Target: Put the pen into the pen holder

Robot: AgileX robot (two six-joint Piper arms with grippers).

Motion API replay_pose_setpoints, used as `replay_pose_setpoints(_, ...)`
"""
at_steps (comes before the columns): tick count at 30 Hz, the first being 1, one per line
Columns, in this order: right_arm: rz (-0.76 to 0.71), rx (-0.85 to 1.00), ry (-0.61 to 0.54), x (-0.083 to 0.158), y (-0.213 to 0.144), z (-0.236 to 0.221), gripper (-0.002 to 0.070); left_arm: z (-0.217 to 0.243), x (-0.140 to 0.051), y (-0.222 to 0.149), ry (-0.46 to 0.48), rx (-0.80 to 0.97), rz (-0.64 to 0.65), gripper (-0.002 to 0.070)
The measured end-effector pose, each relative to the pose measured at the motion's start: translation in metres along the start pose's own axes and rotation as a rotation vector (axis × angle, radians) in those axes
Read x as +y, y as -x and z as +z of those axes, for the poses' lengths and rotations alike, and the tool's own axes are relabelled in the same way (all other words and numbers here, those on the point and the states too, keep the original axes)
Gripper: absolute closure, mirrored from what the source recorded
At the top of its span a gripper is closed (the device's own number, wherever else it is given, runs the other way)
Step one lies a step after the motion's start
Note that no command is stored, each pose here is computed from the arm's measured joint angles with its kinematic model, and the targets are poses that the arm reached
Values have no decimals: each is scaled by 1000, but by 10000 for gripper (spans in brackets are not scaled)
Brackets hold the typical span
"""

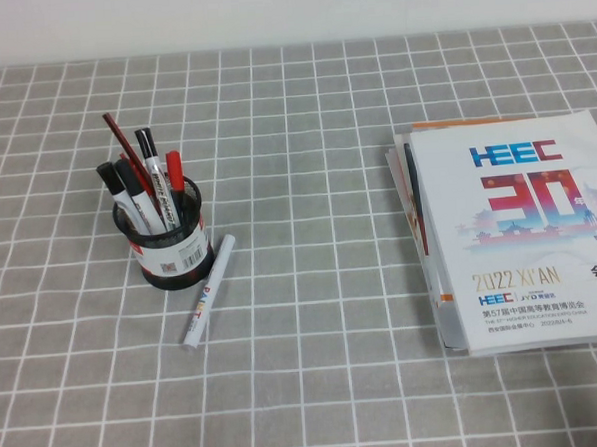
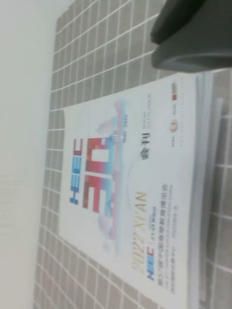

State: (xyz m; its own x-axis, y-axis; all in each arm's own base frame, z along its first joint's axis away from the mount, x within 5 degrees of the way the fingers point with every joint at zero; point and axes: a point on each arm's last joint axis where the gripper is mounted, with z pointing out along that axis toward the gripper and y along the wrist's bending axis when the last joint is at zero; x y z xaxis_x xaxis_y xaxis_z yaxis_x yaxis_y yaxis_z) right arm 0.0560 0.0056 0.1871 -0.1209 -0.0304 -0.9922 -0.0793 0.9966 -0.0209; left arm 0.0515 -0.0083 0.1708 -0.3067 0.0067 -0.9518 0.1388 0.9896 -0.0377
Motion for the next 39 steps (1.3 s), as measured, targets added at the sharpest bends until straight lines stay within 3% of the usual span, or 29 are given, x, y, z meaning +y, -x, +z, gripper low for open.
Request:
replay_pose_setpoints(11, 93, 171, -52, -4, -16, -1, 689, 0, 0, 0, 0, 0, 0, 678)
replay_pose_setpoints(39, 101, 177, -53, -4, -16, -2, 689, 0, 0, 0, 0, 0, 0, 678)
